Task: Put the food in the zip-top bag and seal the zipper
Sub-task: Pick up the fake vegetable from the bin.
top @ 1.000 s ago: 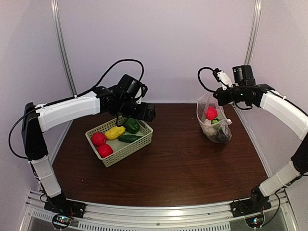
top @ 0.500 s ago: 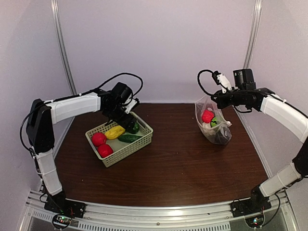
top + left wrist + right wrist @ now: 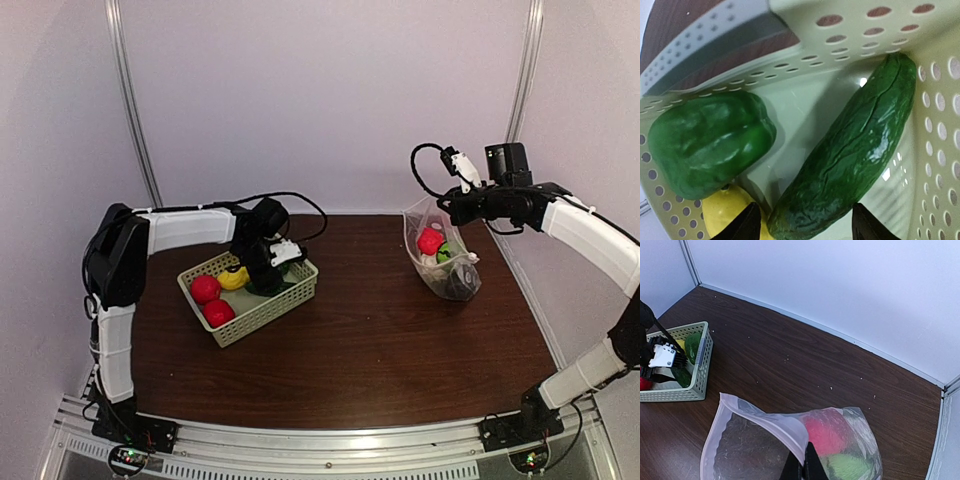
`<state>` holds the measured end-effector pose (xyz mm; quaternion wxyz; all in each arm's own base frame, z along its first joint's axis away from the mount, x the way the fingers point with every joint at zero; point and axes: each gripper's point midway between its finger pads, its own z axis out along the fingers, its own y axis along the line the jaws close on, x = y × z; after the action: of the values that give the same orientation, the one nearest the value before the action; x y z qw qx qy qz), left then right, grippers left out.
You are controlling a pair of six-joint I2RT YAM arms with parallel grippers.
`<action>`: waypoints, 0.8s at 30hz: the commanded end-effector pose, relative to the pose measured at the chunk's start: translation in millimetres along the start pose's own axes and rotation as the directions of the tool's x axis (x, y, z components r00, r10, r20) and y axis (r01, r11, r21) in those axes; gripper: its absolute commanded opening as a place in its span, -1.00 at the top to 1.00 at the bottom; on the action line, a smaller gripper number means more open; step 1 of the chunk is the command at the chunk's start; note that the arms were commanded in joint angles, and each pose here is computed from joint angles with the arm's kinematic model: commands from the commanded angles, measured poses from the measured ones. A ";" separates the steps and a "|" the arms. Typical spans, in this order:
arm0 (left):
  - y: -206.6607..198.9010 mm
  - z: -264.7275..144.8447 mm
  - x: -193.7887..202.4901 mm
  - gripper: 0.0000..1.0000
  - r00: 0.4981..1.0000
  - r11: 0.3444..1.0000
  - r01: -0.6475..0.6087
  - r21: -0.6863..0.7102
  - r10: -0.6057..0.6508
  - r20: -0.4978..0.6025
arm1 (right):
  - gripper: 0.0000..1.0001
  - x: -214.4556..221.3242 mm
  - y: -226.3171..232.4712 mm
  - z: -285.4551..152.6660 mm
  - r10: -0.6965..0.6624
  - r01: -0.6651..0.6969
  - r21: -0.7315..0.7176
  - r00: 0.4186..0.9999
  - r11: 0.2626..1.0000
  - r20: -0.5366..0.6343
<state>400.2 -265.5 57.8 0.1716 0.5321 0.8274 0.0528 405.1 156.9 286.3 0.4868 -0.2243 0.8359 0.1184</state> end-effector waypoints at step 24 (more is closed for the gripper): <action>10.4 -44.1 -4.8 0.54 0.995 0.997 0.072 -0.034 -0.070 0.075 | 1.00 -7.3 0.4 -4.4 0.014 -0.014 -0.005 1.000 1.000 0.020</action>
<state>391.2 -263.7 60.2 0.1660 0.5281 0.8318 0.0407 404.7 157.4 286.1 0.4860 -0.2249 0.8359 0.1202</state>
